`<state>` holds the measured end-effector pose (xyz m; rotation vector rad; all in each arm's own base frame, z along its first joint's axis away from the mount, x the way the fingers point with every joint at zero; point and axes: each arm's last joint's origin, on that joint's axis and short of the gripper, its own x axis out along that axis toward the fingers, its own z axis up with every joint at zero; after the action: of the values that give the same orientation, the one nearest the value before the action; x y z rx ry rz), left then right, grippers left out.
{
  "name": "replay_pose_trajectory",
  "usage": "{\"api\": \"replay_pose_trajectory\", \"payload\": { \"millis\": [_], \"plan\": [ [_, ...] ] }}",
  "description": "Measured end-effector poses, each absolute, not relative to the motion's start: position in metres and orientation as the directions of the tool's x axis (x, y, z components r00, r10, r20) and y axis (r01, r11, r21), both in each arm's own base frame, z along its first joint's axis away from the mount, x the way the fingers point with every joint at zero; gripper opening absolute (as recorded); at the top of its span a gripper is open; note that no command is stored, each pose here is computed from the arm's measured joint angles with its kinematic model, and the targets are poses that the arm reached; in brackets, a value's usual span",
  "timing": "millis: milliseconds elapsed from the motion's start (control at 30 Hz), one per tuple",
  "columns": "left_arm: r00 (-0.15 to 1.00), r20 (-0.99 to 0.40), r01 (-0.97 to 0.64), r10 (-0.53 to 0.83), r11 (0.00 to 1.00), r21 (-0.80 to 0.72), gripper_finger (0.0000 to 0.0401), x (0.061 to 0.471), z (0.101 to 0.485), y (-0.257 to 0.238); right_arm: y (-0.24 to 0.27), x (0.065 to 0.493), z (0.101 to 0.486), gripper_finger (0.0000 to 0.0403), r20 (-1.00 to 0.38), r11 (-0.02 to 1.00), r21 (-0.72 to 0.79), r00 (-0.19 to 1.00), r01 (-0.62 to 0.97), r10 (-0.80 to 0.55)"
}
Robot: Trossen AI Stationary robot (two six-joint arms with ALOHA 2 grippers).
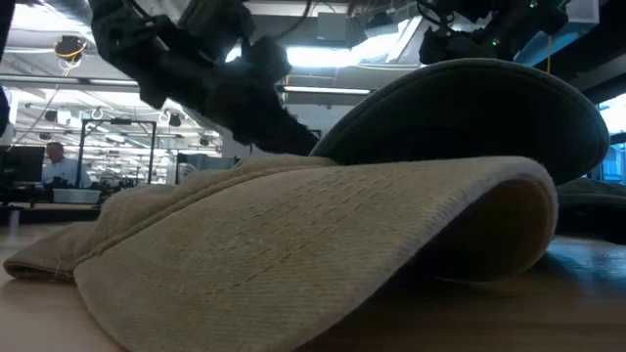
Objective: Pick & Place hat
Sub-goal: Put the left black cap into the left transparent bin
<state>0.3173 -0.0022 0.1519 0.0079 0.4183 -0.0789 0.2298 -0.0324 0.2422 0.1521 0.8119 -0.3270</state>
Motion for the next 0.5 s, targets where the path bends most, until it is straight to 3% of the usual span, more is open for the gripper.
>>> {"api": "replay_pose_trajectory", "payload": {
  "millis": [233, 500],
  "plan": [
    [0.916, -0.393, 0.03, -0.086, 0.989, -0.147, 0.0155, 0.326, 0.133, -0.001, -0.032, 0.23, 0.243, 0.0252, -0.728, 0.939, 0.01, 0.647, 0.344, -0.229],
    [0.897, -0.358, 0.217, -0.259, 0.964, -0.152, 0.0155, 0.328, 0.13, -0.005, -0.033, 0.23, 0.243, 0.0252, -0.727, 0.939, 0.011, 0.648, 0.344, -0.229]
  ]
}}
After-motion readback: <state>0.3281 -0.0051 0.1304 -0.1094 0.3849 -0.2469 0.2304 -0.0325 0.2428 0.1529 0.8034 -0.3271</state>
